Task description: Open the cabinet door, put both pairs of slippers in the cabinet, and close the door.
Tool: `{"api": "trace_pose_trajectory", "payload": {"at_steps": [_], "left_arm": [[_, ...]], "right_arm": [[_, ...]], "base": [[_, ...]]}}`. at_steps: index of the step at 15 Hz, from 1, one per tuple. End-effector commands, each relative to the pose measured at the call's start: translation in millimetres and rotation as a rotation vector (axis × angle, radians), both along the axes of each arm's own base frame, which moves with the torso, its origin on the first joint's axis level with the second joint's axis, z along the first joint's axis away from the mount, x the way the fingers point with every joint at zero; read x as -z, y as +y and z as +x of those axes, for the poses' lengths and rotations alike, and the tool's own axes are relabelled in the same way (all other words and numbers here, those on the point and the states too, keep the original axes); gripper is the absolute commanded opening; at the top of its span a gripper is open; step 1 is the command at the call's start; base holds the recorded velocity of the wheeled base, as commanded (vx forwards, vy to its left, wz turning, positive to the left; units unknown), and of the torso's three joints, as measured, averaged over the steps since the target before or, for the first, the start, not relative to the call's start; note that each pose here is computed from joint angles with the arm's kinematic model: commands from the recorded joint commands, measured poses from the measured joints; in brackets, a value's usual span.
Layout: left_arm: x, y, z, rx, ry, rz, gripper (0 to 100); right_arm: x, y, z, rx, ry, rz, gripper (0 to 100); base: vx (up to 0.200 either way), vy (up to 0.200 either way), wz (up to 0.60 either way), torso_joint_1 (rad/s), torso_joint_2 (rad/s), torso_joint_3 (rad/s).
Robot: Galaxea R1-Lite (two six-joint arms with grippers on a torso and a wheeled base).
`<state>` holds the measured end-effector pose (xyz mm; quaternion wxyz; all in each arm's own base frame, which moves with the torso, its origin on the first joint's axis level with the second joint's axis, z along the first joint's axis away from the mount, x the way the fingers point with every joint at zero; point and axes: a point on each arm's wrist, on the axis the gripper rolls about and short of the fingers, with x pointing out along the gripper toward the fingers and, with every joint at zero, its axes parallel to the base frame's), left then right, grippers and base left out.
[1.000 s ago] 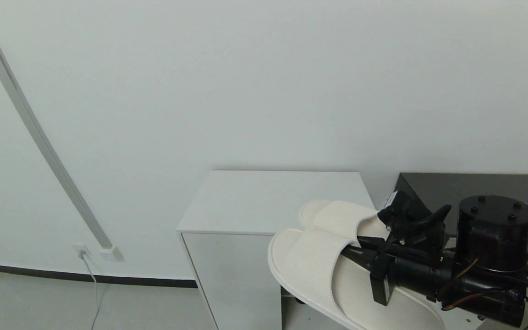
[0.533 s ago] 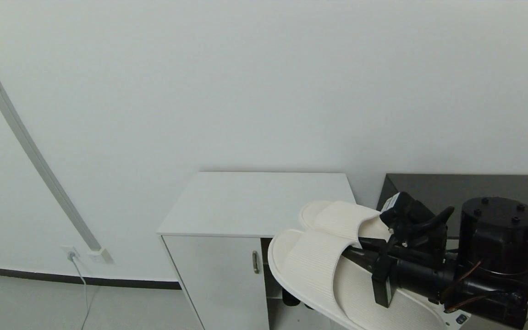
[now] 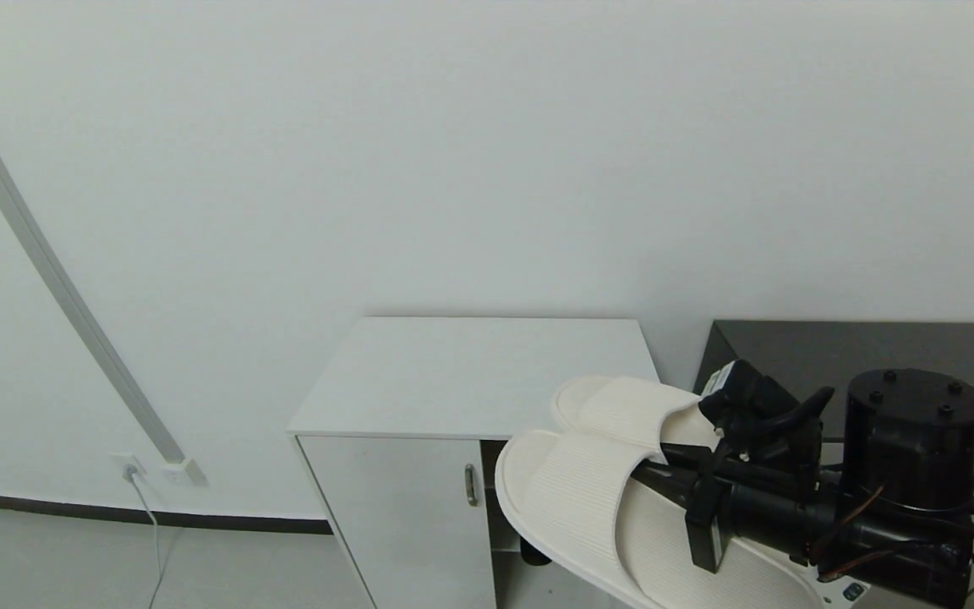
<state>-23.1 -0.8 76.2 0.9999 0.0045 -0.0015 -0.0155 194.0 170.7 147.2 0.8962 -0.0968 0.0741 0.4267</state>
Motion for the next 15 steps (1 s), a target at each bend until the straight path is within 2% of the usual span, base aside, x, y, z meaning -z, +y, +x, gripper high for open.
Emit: {"api": "trace_pose_trajectory", "payload": {"at_steps": [1,15], "left_arm": [[0.0,0.0,0.1,0.0,0.001,-0.003,0],[0.0,0.0,0.1,-0.002,0.001,-0.003,0]], "right_arm": [[0.6,0.2,0.3,-0.001,0.002,-0.002,0],[4.7,7.1,-4.7,-0.035,0.005,-0.006,0]], "base": [[0.0,0.0,0.0,0.0,0.0,0.0],[0.0,0.0,0.0,0.0,0.0,0.0]]}}
